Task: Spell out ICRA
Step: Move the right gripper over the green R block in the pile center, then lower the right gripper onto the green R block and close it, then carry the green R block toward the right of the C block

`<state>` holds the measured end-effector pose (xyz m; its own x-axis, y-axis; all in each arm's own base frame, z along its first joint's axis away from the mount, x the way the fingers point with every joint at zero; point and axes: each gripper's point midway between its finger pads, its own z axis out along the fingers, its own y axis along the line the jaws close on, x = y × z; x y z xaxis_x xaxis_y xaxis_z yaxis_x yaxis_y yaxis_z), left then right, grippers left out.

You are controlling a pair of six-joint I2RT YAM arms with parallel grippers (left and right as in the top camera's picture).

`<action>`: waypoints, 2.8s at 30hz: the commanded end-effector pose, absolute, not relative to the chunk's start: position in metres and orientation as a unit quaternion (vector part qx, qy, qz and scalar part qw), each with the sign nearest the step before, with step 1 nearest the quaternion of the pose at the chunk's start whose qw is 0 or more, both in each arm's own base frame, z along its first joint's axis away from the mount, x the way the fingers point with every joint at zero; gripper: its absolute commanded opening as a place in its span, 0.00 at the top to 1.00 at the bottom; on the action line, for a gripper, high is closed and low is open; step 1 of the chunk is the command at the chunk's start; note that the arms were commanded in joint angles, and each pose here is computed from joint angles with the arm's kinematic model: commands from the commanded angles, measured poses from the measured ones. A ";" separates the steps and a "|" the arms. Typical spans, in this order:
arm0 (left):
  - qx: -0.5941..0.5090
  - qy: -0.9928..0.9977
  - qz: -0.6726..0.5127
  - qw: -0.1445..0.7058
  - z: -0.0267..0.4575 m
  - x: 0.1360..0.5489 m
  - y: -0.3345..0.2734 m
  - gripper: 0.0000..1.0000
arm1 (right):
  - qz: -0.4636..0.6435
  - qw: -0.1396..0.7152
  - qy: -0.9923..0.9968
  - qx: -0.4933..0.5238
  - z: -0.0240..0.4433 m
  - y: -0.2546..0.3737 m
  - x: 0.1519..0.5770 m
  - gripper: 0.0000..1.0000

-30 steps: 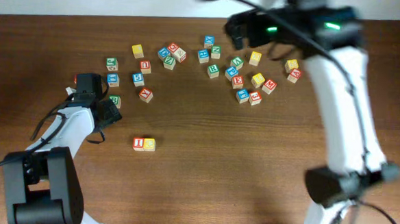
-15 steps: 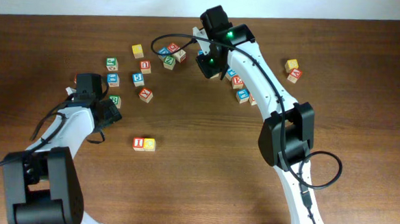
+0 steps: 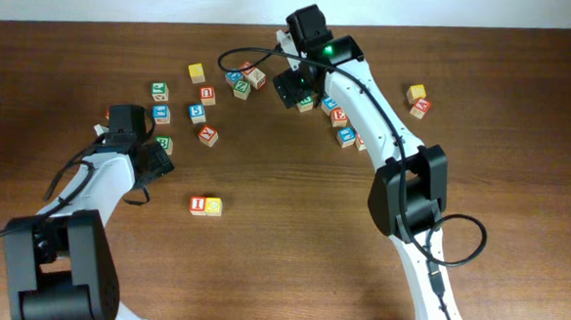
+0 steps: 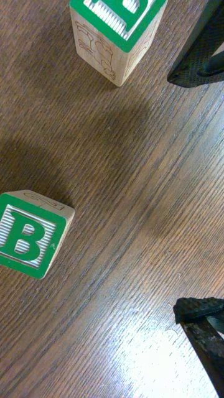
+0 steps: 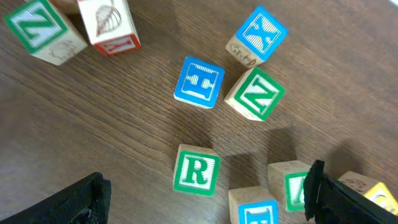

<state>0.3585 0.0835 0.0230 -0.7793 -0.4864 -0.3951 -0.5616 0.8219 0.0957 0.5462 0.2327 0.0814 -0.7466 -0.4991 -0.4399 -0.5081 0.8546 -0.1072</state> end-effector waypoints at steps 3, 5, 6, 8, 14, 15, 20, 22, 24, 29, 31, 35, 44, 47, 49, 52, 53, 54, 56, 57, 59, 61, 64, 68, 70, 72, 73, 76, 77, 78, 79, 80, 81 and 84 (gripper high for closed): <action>-0.281 0.937 0.104 0.180 0.023 0.361 0.084 0.01 | -0.003 0.197 0.944 -0.266 0.038 0.225 0.544 0.25; -0.281 0.937 0.104 0.180 0.023 0.361 0.084 0.01 | -0.004 0.188 0.945 -0.267 0.029 0.224 0.543 0.25; -0.281 0.937 0.104 0.180 0.023 0.361 0.084 0.01 | -0.005 0.187 0.945 -0.267 0.027 0.224 0.542 0.25; -0.281 0.937 0.104 0.180 0.023 0.361 0.084 0.01 | -0.005 0.187 0.946 -0.266 0.024 0.223 0.544 0.25; -0.281 0.937 0.104 0.180 0.023 0.361 0.084 0.01 | -0.004 0.173 0.950 -0.261 0.020 0.221 0.538 0.57; -0.281 0.937 0.104 0.180 0.023 0.361 0.084 0.01 | -0.004 0.171 0.950 -0.260 0.019 0.221 0.538 0.57; -0.281 0.937 0.104 0.180 0.023 0.361 0.084 0.01 | -0.004 0.167 0.951 -0.260 0.018 0.220 0.536 0.61; -0.281 0.937 0.104 0.180 0.023 0.361 0.084 0.01 | -0.005 0.163 0.952 -0.260 0.017 0.219 0.534 0.68; -0.281 0.937 0.104 0.180 0.023 0.361 0.084 0.01 | -0.005 0.159 0.952 -0.261 0.016 0.218 0.532 0.70; -0.281 0.937 0.104 0.180 0.023 0.361 0.084 0.01 | -0.007 0.146 0.954 -0.262 0.019 0.216 0.526 0.71; -0.281 0.937 0.104 0.180 0.023 0.361 0.084 0.01 | -0.007 0.149 0.954 -0.262 0.025 0.215 0.525 0.74; -0.281 0.937 0.104 0.180 0.023 0.361 0.084 0.01 | -0.003 0.173 0.950 -0.260 0.044 0.218 0.531 0.73; -0.281 0.937 0.104 0.180 0.023 0.361 0.084 0.01 | 0.011 0.178 0.948 -0.262 0.045 0.224 0.533 0.76; -0.281 0.937 0.104 0.180 0.023 0.361 0.084 0.01 | 0.010 0.173 0.949 -0.262 0.049 0.222 0.528 0.86; -0.281 0.937 0.104 0.180 0.023 0.361 0.084 0.01 | 0.010 0.171 0.950 -0.262 0.056 0.221 0.525 0.86; -0.281 0.937 0.104 0.180 0.023 0.361 0.084 0.01 | 0.010 0.166 0.952 -0.257 0.066 0.218 0.519 0.86; -0.281 0.937 0.104 0.180 0.023 0.361 0.084 0.01 | 0.013 0.161 0.955 -0.250 0.068 0.217 0.516 0.86; -0.281 0.937 0.104 0.180 0.023 0.361 0.084 0.01 | 0.022 0.153 0.956 -0.250 0.069 0.219 0.511 0.86; -0.281 0.937 0.104 0.180 0.023 0.361 0.084 0.01 | 0.065 0.126 0.956 -0.255 0.068 0.230 0.495 0.86; -0.281 0.937 0.104 0.180 0.023 0.361 0.084 0.01 | 0.090 0.110 0.956 -0.258 0.068 0.236 0.486 0.86; -0.281 0.937 0.104 0.180 0.023 0.361 0.084 0.01 | 0.124 0.074 0.955 -0.259 0.067 0.243 0.467 0.82; -0.281 0.937 0.104 0.180 0.023 0.361 0.084 0.01 | 0.125 0.046 0.960 -0.246 0.065 0.241 0.454 0.81; -0.281 0.937 0.104 0.180 0.023 0.361 0.084 0.01 | 0.119 0.009 0.962 -0.245 0.064 0.239 0.435 0.79; -0.281 0.937 0.104 0.180 0.023 0.361 0.084 0.01 | 0.114 -0.039 0.970 -0.211 0.064 0.239 0.412 0.79; -0.281 0.937 0.104 0.180 0.023 0.361 0.084 0.01 | 0.138 -0.055 0.966 -0.211 0.066 0.251 0.401 0.80; -0.281 0.937 0.104 0.180 0.023 0.361 0.084 0.01 | 0.158 -0.068 0.961 -0.216 0.069 0.264 0.390 0.80; -0.281 0.937 0.104 0.180 0.023 0.361 0.084 0.01 | 0.157 -0.074 0.961 -0.215 0.069 0.269 0.384 0.80; -0.281 0.937 0.104 0.180 0.023 0.361 0.084 0.01 | 0.154 -0.082 0.957 -0.232 0.069 0.289 0.368 0.79; -0.281 0.937 0.104 0.180 0.023 0.361 0.084 0.01 | 0.151 -0.083 0.958 -0.230 0.069 0.294 0.365 0.80; -0.281 0.937 0.104 0.180 0.023 0.361 0.084 0.01 | 0.150 -0.083 0.958 -0.231 0.068 0.302 0.360 0.79; -0.281 0.937 0.104 0.180 0.023 0.361 0.084 0.01 | 0.148 -0.083 0.958 -0.231 0.068 0.310 0.355 0.80; -0.281 0.937 0.104 0.180 0.023 0.361 0.084 0.01 | 0.147 -0.083 0.958 -0.232 0.068 0.314 0.352 0.80; -0.281 0.937 0.104 0.180 0.023 0.361 0.084 0.01 | 0.138 -0.081 0.959 -0.233 0.067 0.319 0.349 0.79; -0.281 0.937 0.104 0.180 0.023 0.361 0.084 0.01 | 0.088 -0.063 0.966 -0.234 0.061 0.324 0.344 0.80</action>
